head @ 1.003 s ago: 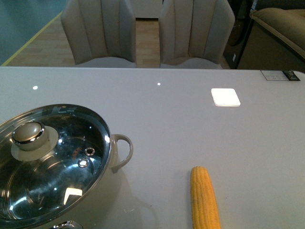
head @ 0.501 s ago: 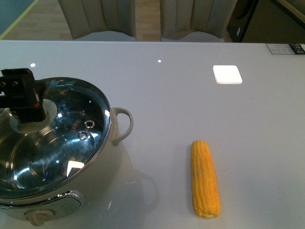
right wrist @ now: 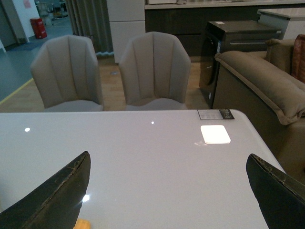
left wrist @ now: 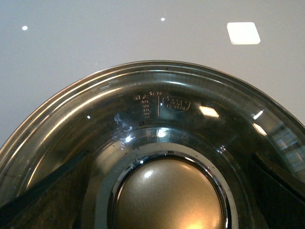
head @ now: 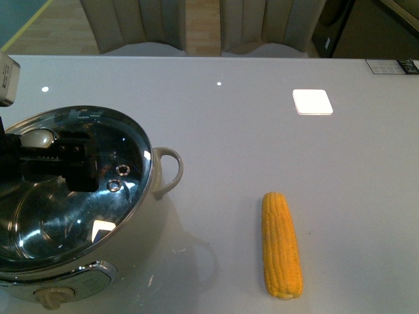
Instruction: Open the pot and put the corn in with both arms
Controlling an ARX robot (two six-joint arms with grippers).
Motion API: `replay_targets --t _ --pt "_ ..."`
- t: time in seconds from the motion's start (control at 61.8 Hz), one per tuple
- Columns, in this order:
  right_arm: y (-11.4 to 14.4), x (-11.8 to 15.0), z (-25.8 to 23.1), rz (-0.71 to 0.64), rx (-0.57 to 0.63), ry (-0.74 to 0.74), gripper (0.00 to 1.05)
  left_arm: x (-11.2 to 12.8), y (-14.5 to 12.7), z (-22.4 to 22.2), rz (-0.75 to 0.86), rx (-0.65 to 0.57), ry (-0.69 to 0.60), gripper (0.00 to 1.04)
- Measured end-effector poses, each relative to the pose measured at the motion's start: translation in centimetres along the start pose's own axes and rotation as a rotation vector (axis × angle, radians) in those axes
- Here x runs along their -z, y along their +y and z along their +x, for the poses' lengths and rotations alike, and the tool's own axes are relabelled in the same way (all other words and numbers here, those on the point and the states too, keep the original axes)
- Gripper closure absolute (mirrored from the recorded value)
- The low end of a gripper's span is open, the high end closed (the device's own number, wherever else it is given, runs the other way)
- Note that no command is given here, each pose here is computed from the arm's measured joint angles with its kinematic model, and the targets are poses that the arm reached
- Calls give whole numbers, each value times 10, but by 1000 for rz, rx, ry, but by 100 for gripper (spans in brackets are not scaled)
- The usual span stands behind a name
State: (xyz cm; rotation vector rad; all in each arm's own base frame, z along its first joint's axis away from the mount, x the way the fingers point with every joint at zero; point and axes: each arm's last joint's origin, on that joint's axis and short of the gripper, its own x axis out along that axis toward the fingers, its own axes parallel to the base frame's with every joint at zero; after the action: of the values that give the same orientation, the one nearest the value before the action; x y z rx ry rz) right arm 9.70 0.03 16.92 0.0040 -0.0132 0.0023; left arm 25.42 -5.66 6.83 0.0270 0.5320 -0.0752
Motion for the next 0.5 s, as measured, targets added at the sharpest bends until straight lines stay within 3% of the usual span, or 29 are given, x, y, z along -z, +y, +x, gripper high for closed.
replay_targets --t 0.113,0.372,0.501 --pt "0 0 0 0 0 0 9 0 -2 2 6 0 -3 8" --pt "0 0 0 0 0 0 9 -1 -3 4 15 -15 -12 48" --pt "0 0 0 0 0 0 9 -2 -2 3 13 -30 -18 61"
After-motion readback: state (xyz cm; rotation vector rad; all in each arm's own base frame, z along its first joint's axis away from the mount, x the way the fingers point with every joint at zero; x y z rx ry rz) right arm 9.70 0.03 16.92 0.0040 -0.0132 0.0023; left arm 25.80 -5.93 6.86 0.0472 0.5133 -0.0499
